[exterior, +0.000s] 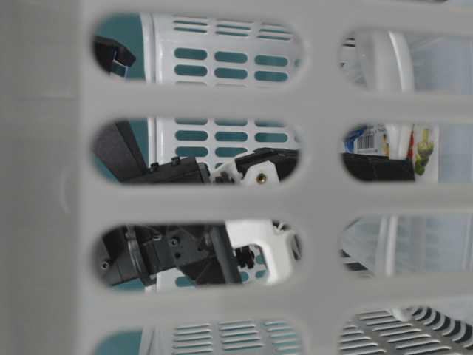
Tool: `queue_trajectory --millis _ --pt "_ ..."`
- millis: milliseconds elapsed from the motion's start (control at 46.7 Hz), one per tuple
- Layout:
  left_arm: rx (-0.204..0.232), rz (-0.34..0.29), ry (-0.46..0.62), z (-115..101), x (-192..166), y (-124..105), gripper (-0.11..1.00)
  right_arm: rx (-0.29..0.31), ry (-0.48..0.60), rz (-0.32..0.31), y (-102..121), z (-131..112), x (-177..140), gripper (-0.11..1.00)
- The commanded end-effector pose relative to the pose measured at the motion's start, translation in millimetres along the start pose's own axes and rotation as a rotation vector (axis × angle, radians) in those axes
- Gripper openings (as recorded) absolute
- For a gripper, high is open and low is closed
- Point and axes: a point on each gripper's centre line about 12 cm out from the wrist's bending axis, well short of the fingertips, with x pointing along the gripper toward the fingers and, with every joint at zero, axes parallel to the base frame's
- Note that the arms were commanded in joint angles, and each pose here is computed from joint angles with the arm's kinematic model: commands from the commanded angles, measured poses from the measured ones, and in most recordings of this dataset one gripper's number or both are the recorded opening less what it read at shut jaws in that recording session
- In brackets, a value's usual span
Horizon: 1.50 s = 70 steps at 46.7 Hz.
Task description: Pick up the chinese spoon from the shopping basket with the left arm.
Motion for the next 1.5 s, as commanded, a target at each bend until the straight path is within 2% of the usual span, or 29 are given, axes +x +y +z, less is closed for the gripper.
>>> queue_trajectory --millis 0,171,342,471,1477 --pt "-0.003 0.011 -0.073 14.1 -28.1 4.5 0.12 0.003 -0.017 -0.002 0.0 6.7 1.6 0.69" --pt "-0.012 0.018 -0.138 33.2 -76.2 7.2 0.12 0.005 -0.017 -0.002 -0.1 6.2 1.5 0.69" --pt "-0.015 0.019 -0.152 49.2 -132.1 7.4 0.12 0.005 -0.022 -0.002 0.0 6.9 1.3 0.69" --pt "-0.022 0.020 -0.154 56.4 -155.1 8.9 0.12 0.002 -0.022 -0.002 0.0 6.9 1.3 0.69" --pt "-0.027 0.021 -0.137 57.5 -158.2 10.6 0.12 0.002 -0.017 -0.002 -0.2 5.0 1.0 0.69"
